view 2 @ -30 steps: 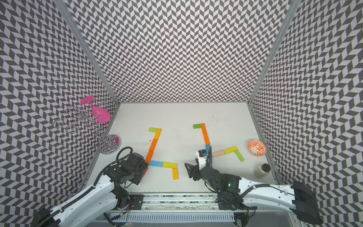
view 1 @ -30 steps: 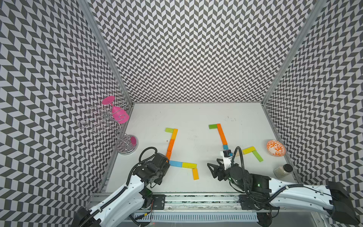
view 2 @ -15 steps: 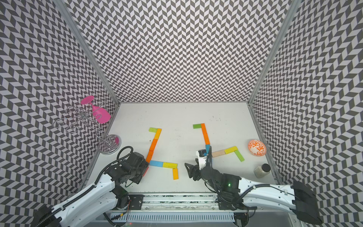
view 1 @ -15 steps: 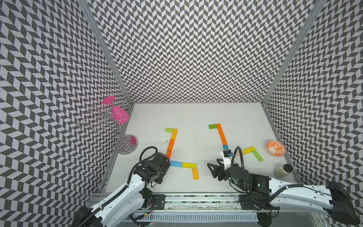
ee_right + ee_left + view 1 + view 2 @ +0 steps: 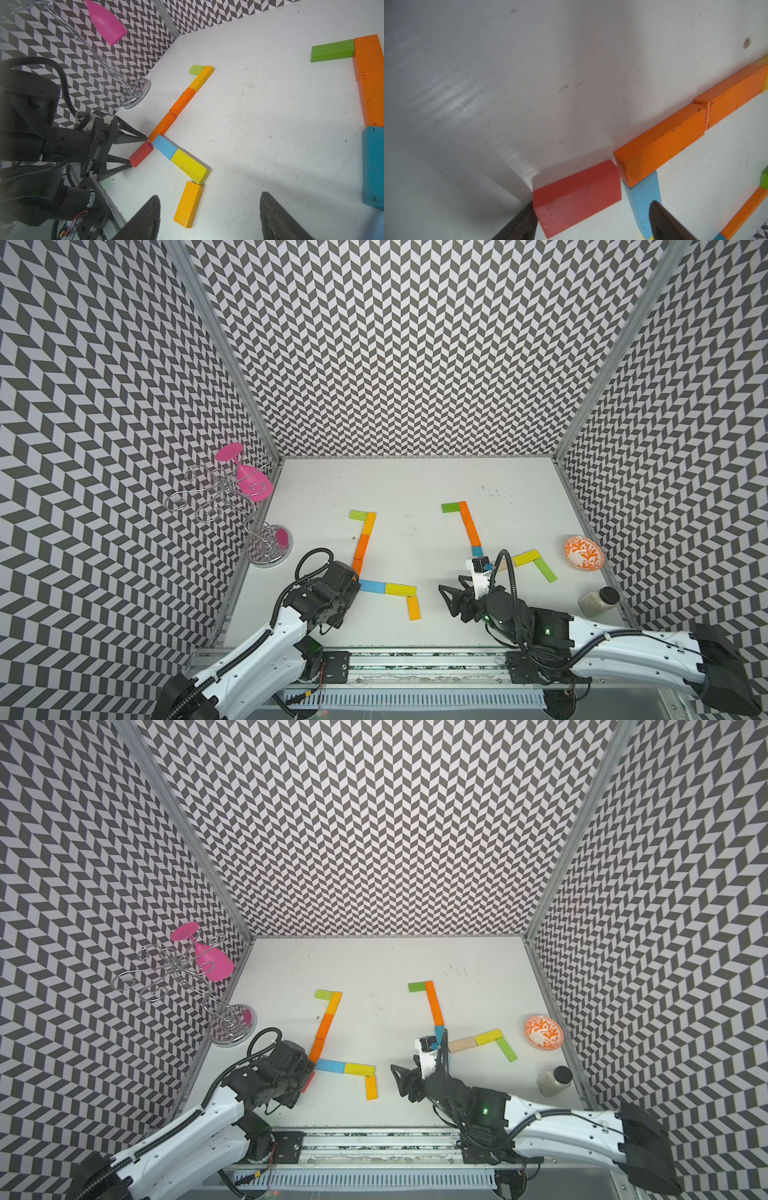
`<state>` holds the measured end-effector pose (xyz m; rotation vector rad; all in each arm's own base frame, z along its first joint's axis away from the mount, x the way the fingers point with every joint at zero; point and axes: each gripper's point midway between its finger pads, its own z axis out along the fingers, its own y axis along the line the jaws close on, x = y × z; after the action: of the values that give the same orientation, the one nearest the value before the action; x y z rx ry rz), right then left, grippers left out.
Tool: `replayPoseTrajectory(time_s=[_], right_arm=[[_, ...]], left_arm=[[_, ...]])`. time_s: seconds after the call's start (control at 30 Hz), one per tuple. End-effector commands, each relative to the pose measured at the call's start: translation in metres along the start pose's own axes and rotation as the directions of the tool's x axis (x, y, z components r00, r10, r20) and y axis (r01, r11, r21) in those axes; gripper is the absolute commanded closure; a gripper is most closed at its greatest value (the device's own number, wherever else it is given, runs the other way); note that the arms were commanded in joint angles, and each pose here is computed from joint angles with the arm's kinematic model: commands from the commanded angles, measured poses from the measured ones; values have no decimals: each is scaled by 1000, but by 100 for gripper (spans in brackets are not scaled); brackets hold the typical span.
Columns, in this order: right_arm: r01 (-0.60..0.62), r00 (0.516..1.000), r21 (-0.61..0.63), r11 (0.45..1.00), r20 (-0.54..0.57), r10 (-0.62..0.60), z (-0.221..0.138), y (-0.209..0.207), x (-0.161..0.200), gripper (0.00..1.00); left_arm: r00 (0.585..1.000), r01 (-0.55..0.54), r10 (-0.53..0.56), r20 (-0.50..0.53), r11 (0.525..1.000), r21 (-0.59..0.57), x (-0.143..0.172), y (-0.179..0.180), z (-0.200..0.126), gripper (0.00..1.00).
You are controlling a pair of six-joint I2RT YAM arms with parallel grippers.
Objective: Assemble a giraffe with building blocks
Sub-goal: Assemble the building block at the center of the board, then reset both arms
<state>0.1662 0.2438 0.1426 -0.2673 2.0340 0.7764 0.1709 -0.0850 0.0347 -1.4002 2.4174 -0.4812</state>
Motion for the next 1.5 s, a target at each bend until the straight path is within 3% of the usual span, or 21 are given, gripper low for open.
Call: replayPoseTrajectory(time_s=[0.0, 0.43, 0.67, 1.2, 1.37, 1.47], right_arm=[[-28, 999, -7, 1000, 29, 28, -1, 0, -5, 26], [-29, 999, -7, 1000, 25, 29, -1, 0, -4, 26], [-27, 999, -3, 1000, 26, 27, -1, 0, -5, 26], [4, 999, 41, 999, 49, -6, 1, 5, -24, 26], [20, 995, 64, 998, 92, -26, 2, 6, -47, 26], [27, 990, 108, 994, 133, -41, 3, -5, -70, 26]], left_arm=[[1000, 3, -3, 22, 1000, 26, -5, -11, -4, 15], [1000, -17, 16, 24, 999, 31, -5, -16, -6, 13], [999, -35, 34, 24, 999, 37, -6, -19, -15, 0], [988, -119, 102, 120, 982, 149, -26, -51, -80, 0], [937, -271, 208, 279, 940, 207, -49, -94, -113, 0], [848, -419, 294, 442, 881, 219, -68, -138, -141, 0]])
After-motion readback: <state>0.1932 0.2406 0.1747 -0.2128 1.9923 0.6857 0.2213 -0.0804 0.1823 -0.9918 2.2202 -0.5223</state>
